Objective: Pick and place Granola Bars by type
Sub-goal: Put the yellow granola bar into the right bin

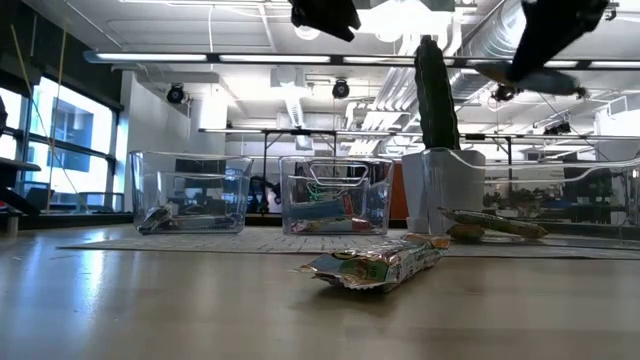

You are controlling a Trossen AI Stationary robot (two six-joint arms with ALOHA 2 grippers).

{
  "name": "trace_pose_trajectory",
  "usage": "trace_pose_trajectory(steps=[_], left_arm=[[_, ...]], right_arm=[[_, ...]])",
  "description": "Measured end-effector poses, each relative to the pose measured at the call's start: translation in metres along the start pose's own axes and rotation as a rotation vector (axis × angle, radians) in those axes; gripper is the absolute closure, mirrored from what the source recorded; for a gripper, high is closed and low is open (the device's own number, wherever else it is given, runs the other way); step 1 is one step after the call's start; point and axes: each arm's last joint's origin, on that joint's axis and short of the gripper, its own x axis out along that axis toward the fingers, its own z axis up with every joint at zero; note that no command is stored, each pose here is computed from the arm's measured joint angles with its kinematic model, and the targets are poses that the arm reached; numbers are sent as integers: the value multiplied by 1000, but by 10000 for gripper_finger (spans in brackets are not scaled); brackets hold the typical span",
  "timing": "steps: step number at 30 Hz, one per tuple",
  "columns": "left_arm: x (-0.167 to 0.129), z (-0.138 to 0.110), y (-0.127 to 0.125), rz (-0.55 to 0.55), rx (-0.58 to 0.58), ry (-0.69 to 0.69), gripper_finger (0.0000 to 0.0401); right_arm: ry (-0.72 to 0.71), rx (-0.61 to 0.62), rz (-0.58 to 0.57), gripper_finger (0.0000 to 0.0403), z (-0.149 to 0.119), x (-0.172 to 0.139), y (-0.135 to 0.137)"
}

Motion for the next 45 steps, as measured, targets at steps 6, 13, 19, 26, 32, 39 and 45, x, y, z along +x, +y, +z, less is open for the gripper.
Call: trace_pose_trajectory(steps=[6, 13, 19, 26, 32, 39, 45], left_arm=[[0, 0, 0, 4, 0, 3, 188], [0, -1, 0, 3, 4, 12, 188], [0, -3, 0, 3, 9, 31, 188], [0, -3, 0, 4, 10, 31, 188], [0, -5, 0, 3, 13, 49, 188], [-1, -12, 0, 2, -32, 122, 188], [-1, -14, -1, 2, -74, 141, 188]], right_arm=[[151, 75, 13, 326, -20, 44, -30], [318, 124, -36, 296, -56, 104, -50], [458, 108, 58, 274, -58, 115, -56], [421, 107, 203, 267, -6, 73, -51], [423, 130, 427, 264, 30, 12, -46], [538, 199, 523, 262, 7, -28, -20], [673, 167, 484, 262, -36, -36, -5]])
